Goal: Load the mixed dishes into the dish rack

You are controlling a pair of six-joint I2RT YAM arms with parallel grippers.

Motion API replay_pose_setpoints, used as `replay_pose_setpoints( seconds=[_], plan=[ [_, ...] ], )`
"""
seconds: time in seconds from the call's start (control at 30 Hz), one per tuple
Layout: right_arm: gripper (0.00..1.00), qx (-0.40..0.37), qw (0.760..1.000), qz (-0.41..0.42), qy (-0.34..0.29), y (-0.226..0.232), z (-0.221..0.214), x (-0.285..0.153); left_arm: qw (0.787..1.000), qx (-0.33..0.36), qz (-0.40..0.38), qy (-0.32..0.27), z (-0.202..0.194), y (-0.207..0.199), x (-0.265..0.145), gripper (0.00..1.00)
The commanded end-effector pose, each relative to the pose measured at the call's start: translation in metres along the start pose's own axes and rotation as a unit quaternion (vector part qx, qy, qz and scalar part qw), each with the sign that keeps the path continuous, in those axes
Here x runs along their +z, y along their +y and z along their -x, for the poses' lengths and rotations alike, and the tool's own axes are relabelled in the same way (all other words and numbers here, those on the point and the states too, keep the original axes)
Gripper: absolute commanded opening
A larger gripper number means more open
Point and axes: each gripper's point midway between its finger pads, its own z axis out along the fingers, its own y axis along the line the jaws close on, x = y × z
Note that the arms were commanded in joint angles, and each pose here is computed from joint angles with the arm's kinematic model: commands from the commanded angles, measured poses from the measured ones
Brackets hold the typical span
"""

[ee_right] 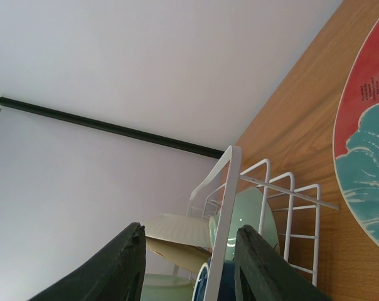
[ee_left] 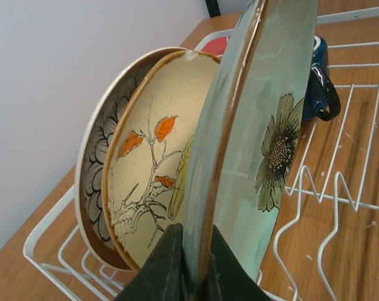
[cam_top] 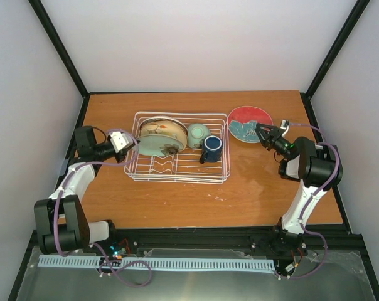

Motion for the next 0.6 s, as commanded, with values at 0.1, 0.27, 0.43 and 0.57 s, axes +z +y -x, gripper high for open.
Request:
replay_pose_setpoints(
  seconds=[0.1,0.27,0.43,0.57],
  plan=[
    [0.38,-0.076,0.996,0.043,-0.009,0.024,0.006,0.001,0.998,0.064,-0.008,0.001,0.006,0.002,0.009,0.01],
    [0.38,-0.073,0.996,0.041,-0.011,0.022,0.007,0.001,0.998,0.057,-0.011,0.027,-0.011,-0.002,0.019,0.01],
    [0.38,-0.069,0.997,0.04,-0.012,0.019,0.007,0.001,0.998,0.045,-0.017,0.035,-0.02,-0.006,0.026,0.19],
    [0.38,-0.068,0.997,0.039,-0.013,0.018,0.007,0.001,0.998,0.039,-0.016,0.042,-0.024,-0.005,0.027,0.38]
  ],
)
